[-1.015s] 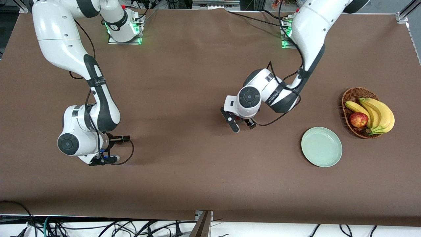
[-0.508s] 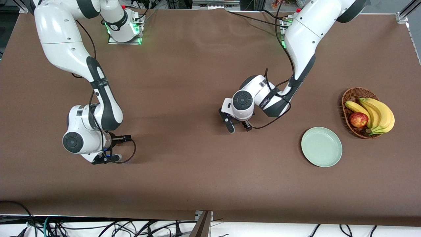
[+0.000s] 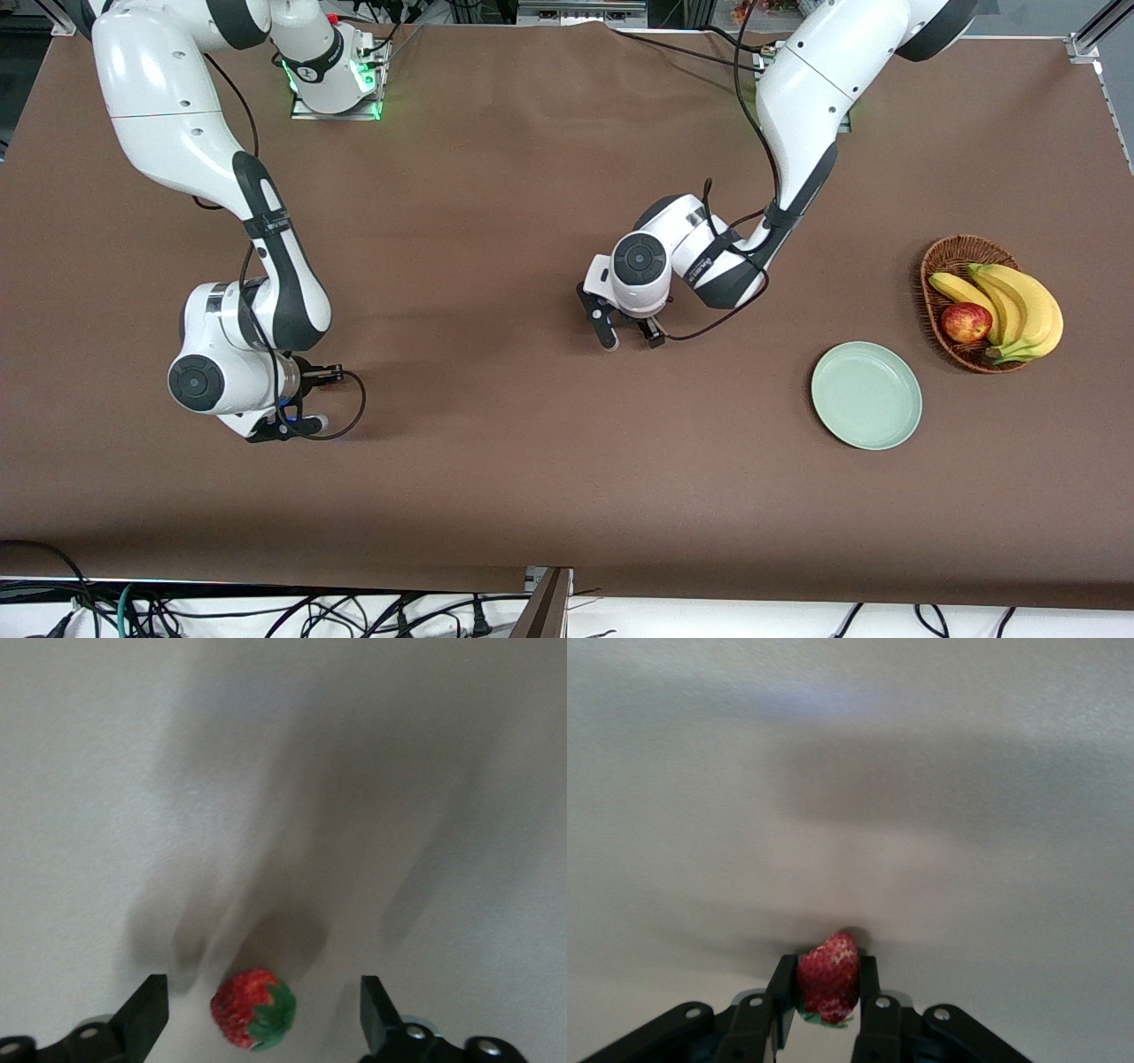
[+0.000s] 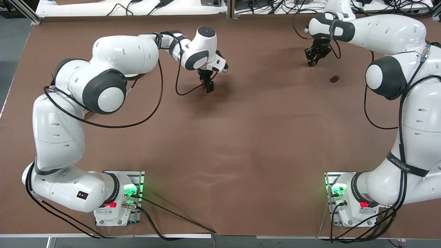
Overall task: Collect all strawberries into plate
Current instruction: 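Carry the strawberry over the plate with the left gripper while the right gripper lifts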
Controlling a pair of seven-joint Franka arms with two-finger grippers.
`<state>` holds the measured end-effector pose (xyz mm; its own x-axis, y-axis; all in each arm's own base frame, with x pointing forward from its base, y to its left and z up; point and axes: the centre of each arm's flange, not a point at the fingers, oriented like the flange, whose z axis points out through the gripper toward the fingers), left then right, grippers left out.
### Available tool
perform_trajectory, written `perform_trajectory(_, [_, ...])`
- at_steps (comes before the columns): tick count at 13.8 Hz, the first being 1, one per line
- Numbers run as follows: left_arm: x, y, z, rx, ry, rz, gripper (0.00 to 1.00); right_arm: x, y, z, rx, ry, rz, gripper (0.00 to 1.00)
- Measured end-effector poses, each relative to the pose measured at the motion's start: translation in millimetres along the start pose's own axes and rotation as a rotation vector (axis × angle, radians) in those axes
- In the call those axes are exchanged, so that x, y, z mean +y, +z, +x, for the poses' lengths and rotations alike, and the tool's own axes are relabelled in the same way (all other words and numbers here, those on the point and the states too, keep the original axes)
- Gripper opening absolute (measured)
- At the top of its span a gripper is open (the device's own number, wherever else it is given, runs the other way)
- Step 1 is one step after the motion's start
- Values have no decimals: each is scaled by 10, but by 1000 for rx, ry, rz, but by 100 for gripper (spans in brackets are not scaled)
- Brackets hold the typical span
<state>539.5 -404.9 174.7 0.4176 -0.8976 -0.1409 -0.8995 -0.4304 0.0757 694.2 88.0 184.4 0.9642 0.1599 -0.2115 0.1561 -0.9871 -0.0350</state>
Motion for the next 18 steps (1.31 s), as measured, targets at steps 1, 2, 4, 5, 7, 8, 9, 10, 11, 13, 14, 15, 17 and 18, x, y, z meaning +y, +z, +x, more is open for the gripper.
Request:
perform_trajectory(1, [17,-1,9,0,3,0,95,-98,-34,3,3,13,3,32])
perform_trajectory(2, [18,0,10,0,3,0,87,-235,-64,10,6,37,6,32])
perform_trajectory(4, [6,3,3,-1,1,1,64,-681,-90,14,10,97,16,32])
perform_trajectory(5, [-1,4,-1,-1,0,1,55,-955,-85,-3,9,132,19,32])
perform_trajectory(7, [-30,-13,-13,-1,-4,2,35,-1542,-106,-58,16,203,21,32])
perform_trajectory(8, [-53,-41,-36,-12,-8,1,35,-1806,-128,-91,24,234,19,32])
perform_trajectory(9, [-85,-93,-74,-34,-15,-2,35,-2027,-148,-122,35,260,21,32])
perform_trajectory(10, [-144,-191,-143,-65,-27,-5,35,-2212,-161,-150,47,285,29,32])
perform_trajectory(11, [-234,-324,-243,-97,-38,-7,35,-2353,-167,-172,56,307,41,32])
perform_trajectory(13, [-470,-583,-493,-138,-14,-14,35,-2612,-184,-207,76,350,92,32])
perform_trajectory(14, [-638,-690,-644,-144,5,-19,35,-2776,-193,-235,89,377,120,32])
perform_trajectory(15, [-836,-771,-827,-151,31,-29,35,-2973,-194,-277,107,403,141,32])
perform_trajectory(17, [-1258,-804,-1270,-176,88,-77,35,-3389,-179,-381,152,449,178,32])
perform_trajectory(18, [-1467,-779,-1494,-177,113,-100,35,-3588,-163,-437,176,467,199,32])
